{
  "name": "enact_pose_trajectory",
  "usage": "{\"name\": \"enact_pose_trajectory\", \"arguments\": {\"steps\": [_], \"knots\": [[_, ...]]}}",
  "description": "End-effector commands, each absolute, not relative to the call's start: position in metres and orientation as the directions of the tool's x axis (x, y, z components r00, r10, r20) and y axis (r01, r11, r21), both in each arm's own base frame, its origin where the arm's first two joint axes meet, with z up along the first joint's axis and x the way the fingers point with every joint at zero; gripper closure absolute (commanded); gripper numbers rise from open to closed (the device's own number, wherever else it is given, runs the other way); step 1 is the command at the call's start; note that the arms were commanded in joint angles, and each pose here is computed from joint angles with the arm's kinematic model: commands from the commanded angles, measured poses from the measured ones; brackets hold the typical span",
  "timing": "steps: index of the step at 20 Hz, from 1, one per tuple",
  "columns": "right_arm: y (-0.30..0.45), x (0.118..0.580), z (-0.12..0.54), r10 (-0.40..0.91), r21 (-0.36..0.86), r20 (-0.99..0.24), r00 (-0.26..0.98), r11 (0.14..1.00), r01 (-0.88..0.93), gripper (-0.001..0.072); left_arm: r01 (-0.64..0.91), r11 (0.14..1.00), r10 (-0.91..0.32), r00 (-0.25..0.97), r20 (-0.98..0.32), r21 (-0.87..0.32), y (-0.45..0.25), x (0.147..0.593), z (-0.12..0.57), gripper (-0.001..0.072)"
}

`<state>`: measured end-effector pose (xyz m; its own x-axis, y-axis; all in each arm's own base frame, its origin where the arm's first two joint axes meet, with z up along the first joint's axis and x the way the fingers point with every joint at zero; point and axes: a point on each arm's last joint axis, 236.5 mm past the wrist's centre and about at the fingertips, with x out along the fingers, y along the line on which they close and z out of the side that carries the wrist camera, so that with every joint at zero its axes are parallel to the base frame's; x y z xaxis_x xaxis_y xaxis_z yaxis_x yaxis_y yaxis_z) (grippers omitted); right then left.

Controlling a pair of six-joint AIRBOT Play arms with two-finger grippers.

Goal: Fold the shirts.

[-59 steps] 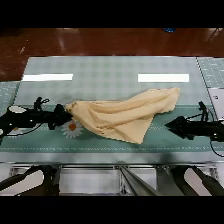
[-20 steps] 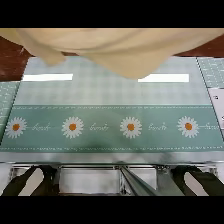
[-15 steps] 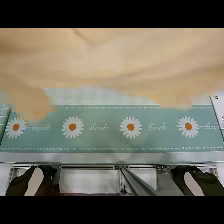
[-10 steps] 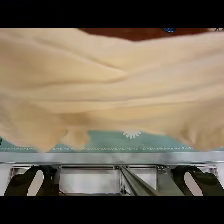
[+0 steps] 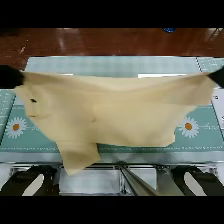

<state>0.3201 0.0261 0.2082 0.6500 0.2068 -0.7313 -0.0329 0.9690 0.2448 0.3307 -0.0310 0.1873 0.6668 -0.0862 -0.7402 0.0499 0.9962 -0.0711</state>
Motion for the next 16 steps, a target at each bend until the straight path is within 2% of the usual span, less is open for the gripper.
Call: {"name": "enact_pose_trajectory", "arguments": {"steps": [1,4,6,7,8,9,10,13,15,16], "knots": [[0.036,0.399,0.125,0.301,0.373,-0.745,0.595,0.928,-0.001,0.0689,-0.009,0.996,-0.068,0.584,-0.809,-0.091,-0.035,0.394,0.091,0.0688],[0.038,0.458,0.066,0.352,0.453,-0.758,0.55,0.89,0.055,0.0689,-0.021,0.992,-0.087,0.583,-0.808,-0.121,-0.043,0.448,0.038,0.0688],[0.045,0.486,0.037,0.404,0.514,-0.76,0.509,0.853,0.089,0.0688,-0.072,0.978,-0.124,0.548,-0.827,-0.194,-0.054,0.469,0.013,0.0688],[0.05,0.499,0.029,0.43,0.547,-0.752,0.499,0.83,0.108,0.0623,-0.089,0.967,-0.157,0.531,-0.833,-0.239,-0.063,0.476,0.007,0.0686],[0.053,0.509,0.026,0.45,0.574,-0.743,0.496,0.81,0.124,0.0437,-0.101,0.956,-0.187,0.511,-0.839,-0.275,-0.07,0.483,0.005,0.0634],[0.053,0.516,0.026,0.459,0.582,-0.741,0.489,0.803,0.128,0.0289,-0.106,0.951,-0.205,0.486,-0.85,-0.29,-0.073,0.487,0.006,0.0432],[0.049,0.52,0.034,0.467,0.585,-0.739,0.485,0.803,0.119,0.0296,-0.091,0.957,-0.209,0.443,-0.872,-0.275,-0.07,0.486,0.011,0.0194],[0.011,0.505,0.081,0.473,0.587,-0.741,0.477,0.801,0.117,0.0297,-0.067,0.973,-0.187,0.344,-0.92,-0.223,-0.026,0.471,0.051,0.0204],[-0.027,0.468,0.103,0.438,0.542,-0.782,0.443,0.829,0.139,0.0298,-0.15,0.963,-0.162,0.341,-0.926,-0.224,0.018,0.453,0.08,0.0204],[-0.051,0.442,0.104,0.377,0.476,-0.831,0.41,0.862,0.173,0.0298,-0.2,0.953,-0.149,0.338,-0.929,-0.226,0.039,0.44,0.087,0.0204]]}}
